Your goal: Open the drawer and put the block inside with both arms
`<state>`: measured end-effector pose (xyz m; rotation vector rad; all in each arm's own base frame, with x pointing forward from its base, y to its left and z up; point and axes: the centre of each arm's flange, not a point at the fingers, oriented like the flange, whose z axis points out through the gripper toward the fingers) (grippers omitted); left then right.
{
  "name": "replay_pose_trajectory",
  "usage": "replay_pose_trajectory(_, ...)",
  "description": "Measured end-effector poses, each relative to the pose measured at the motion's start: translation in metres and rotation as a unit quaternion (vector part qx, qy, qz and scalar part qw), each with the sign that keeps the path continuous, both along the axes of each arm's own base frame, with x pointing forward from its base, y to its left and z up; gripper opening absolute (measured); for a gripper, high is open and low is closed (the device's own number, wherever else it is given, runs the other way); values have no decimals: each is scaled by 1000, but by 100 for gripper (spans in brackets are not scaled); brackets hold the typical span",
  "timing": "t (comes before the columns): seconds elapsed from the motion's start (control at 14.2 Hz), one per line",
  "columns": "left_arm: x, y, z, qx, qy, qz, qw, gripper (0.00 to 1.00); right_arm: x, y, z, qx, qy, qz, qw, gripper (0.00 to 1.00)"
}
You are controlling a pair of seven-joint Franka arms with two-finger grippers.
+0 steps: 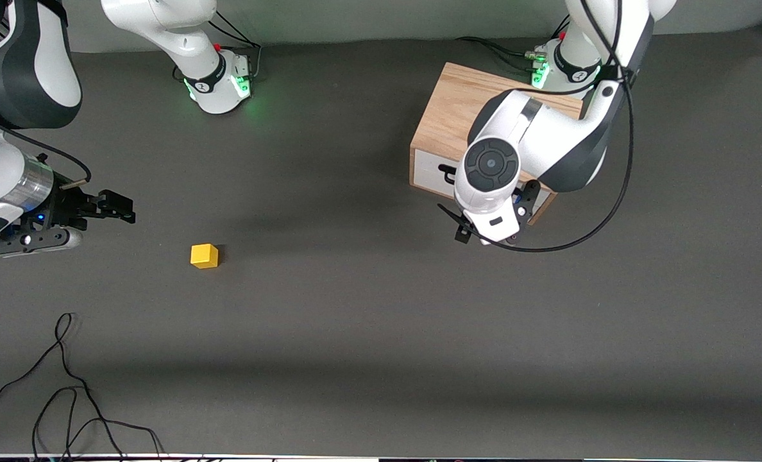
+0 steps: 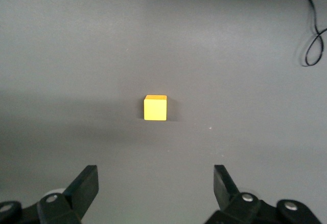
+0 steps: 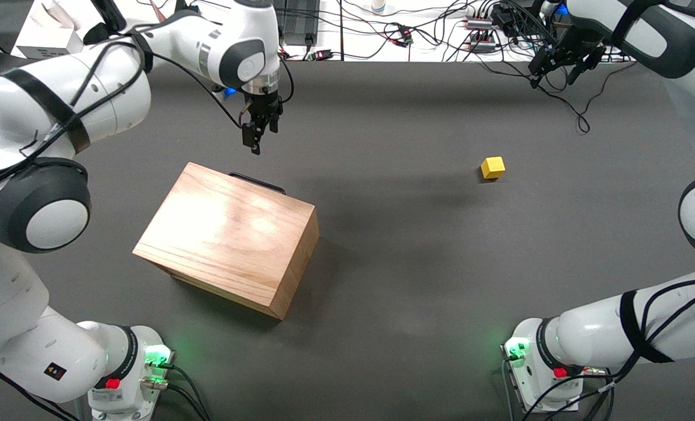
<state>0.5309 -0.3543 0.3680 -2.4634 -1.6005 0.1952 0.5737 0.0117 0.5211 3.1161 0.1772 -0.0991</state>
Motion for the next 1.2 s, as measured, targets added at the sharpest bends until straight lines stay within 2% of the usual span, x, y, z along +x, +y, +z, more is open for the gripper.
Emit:
replay_pose_trajectory(0.49, -22, 8, -52, 15, 24, -4, 1000, 100, -1, 8, 2, -10, -2, 11, 1000, 100)
replay_pose_trajectory(1.2, -39, 2, -68, 23, 35, -15, 999, 100, 1, 14, 4, -10, -12, 16, 1000, 100)
